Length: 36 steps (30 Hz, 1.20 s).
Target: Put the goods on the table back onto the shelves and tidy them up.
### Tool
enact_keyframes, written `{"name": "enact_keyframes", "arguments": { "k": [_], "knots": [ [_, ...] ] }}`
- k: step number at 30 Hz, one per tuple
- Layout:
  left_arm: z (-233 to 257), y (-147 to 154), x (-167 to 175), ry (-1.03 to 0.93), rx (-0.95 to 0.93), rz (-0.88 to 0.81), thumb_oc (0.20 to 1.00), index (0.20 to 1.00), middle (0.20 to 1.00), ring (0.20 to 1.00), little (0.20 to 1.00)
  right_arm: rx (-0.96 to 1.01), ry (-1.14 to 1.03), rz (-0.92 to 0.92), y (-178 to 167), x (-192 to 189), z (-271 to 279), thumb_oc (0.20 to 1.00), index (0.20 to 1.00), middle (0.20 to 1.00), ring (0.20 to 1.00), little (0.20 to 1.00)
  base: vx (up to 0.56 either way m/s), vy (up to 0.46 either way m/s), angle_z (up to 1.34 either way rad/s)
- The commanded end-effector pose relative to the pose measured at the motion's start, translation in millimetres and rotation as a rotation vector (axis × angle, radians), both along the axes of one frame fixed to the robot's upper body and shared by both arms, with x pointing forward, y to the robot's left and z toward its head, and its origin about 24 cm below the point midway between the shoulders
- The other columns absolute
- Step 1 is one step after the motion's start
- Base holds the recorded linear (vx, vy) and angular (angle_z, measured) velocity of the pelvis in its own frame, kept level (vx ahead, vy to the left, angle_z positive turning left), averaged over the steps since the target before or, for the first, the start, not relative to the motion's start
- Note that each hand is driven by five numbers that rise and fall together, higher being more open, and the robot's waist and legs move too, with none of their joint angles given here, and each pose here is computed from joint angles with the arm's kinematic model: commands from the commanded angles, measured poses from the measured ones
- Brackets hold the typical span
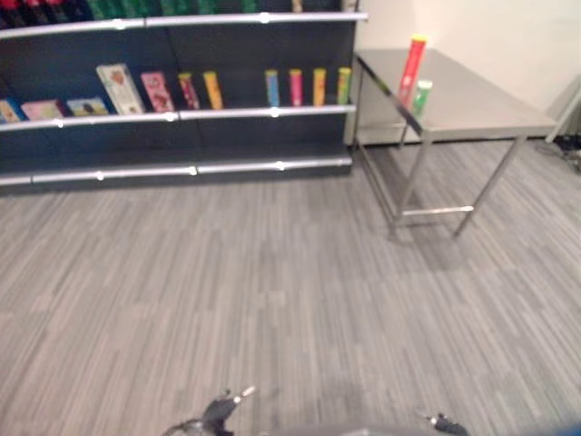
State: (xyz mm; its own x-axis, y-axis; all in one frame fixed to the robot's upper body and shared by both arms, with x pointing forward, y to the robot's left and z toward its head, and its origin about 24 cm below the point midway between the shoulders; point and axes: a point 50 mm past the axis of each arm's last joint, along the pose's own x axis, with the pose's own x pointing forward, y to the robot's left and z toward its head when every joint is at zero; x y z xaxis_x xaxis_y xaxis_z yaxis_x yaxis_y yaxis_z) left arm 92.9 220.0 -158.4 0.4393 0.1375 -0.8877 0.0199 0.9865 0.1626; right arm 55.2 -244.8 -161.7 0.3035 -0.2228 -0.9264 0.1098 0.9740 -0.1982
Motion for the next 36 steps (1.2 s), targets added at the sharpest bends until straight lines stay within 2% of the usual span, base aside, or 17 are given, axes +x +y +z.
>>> {"name": "enact_keyframes", "arguments": {
  "k": [1, 36],
  "knots": [
    [9, 4, 30, -0.092, -0.004, 0.024, 1.000, 1.000, 1.000, 1.000, 1.000, -0.034, -0.075, -0.021, -12, 26, 7, 1.000, 1.000, 1.000, 1.000, 1.000, 0.00, 0.008, -0.04],
    [6, 3, 24, -0.055, 0.004, -0.038, 1.000, 1.000, 1.000, 1.000, 1.000, -0.044, -0.031, 0.054, -12, 18, 6, 1.000, 1.000, 1.000, 1.000, 1.000, -0.01, -0.005, -0.02]
  ]
}}
